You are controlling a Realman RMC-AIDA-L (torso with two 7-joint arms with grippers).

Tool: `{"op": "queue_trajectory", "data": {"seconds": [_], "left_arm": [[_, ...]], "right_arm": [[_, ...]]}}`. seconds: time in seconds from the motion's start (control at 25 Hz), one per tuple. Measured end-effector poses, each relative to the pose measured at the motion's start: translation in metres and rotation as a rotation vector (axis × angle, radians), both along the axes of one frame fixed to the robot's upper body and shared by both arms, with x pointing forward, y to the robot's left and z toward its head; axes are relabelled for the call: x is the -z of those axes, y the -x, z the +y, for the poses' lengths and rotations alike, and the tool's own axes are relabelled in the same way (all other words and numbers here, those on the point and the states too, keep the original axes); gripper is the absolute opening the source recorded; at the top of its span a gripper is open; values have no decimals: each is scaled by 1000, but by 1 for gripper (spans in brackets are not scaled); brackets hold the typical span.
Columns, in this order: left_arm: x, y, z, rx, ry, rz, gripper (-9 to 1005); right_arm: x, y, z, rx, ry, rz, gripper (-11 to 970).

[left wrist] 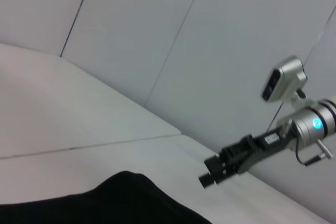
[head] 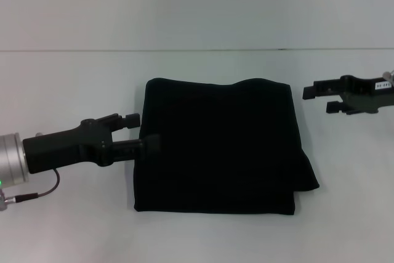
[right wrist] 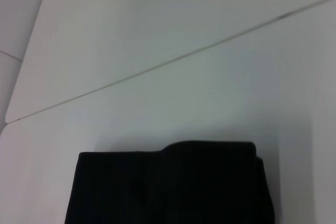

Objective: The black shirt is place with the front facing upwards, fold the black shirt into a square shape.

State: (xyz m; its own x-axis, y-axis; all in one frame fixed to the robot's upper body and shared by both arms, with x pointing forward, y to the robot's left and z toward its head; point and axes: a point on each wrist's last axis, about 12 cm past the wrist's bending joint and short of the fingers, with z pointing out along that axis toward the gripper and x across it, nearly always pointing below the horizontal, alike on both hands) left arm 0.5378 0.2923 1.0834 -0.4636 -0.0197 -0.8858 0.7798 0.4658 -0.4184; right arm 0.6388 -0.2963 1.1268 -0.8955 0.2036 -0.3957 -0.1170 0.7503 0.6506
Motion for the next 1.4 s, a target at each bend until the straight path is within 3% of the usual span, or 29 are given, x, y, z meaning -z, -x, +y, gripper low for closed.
{"op": "queue_trajectory", "data": {"seconds": [0.2, 0.76, 1.4], "left_arm": [[2, 2, 0, 10, -9, 10, 933], [4, 4, -2, 14, -4, 17, 934], [6, 6, -1, 9, -1, 24, 921]], "right_arm": [[-6, -6, 1, 6, 30, -11, 855], [15, -2, 33, -45, 45, 32, 845], [24, -1, 44, -61, 76, 22, 785]]}}
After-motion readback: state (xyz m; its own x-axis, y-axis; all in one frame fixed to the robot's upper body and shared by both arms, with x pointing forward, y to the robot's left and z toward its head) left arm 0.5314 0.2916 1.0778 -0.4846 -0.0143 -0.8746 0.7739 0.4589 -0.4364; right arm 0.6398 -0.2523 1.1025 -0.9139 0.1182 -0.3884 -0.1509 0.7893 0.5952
